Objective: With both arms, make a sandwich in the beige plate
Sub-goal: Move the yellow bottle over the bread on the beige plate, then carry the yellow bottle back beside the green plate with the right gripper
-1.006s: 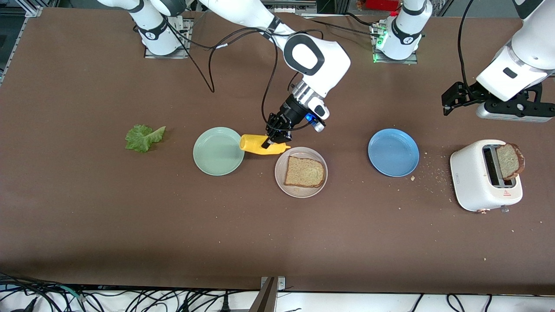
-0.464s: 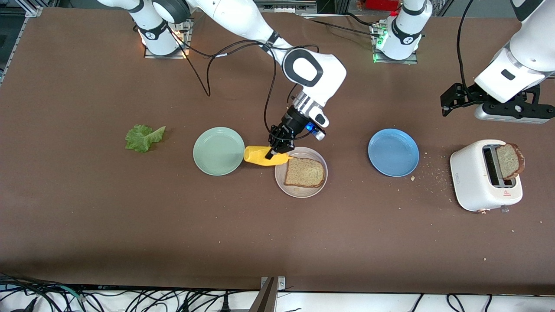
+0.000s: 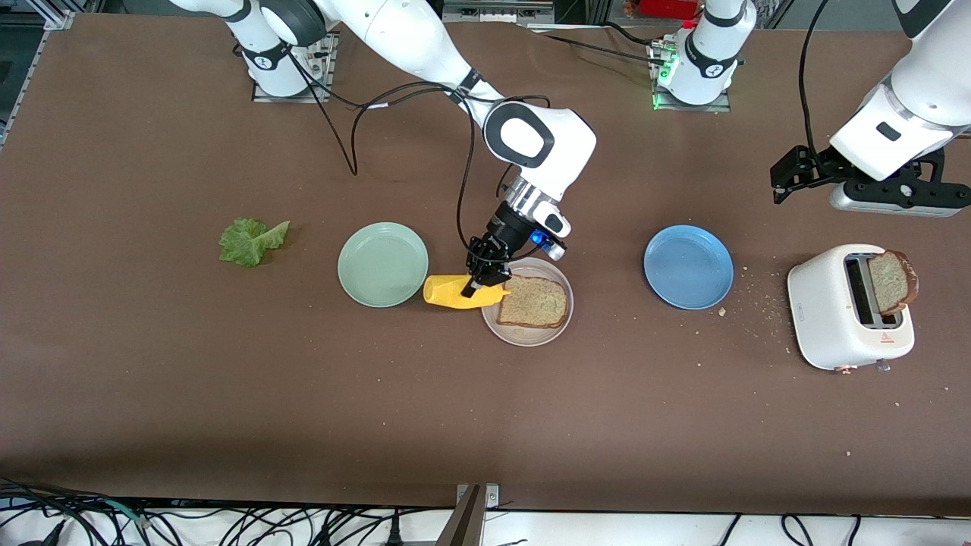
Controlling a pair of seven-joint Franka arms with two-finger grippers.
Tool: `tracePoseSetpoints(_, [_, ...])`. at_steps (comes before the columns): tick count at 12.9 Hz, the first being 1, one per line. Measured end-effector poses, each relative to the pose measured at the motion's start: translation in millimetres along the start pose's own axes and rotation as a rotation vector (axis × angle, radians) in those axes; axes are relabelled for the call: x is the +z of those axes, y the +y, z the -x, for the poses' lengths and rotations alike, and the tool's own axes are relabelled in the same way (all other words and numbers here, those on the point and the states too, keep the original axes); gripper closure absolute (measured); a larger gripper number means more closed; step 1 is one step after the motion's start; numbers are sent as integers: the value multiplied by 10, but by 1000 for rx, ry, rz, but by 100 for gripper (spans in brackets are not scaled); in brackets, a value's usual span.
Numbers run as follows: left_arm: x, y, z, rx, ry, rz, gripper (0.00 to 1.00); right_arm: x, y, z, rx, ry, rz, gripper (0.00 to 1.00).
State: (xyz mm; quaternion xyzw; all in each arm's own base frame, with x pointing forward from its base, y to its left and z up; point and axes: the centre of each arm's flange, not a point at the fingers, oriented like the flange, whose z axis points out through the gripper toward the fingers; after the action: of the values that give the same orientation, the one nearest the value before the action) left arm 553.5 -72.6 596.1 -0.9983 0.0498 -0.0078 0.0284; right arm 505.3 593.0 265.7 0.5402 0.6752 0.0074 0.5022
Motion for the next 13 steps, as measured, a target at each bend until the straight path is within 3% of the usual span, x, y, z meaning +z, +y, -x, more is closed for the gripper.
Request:
tracePoseSetpoints(3, [2, 7, -1, 1, 0, 0, 0, -19, -50, -13, 80, 77, -139, 96])
tracePoseSetpoints(8, [2, 7, -1, 1, 0, 0, 0, 362, 406, 670, 310, 276, -530, 96])
tracePoseSetpoints(13, [4, 7, -3, 0, -1, 0, 0, 1112, 874, 1717, 587, 594, -996, 96])
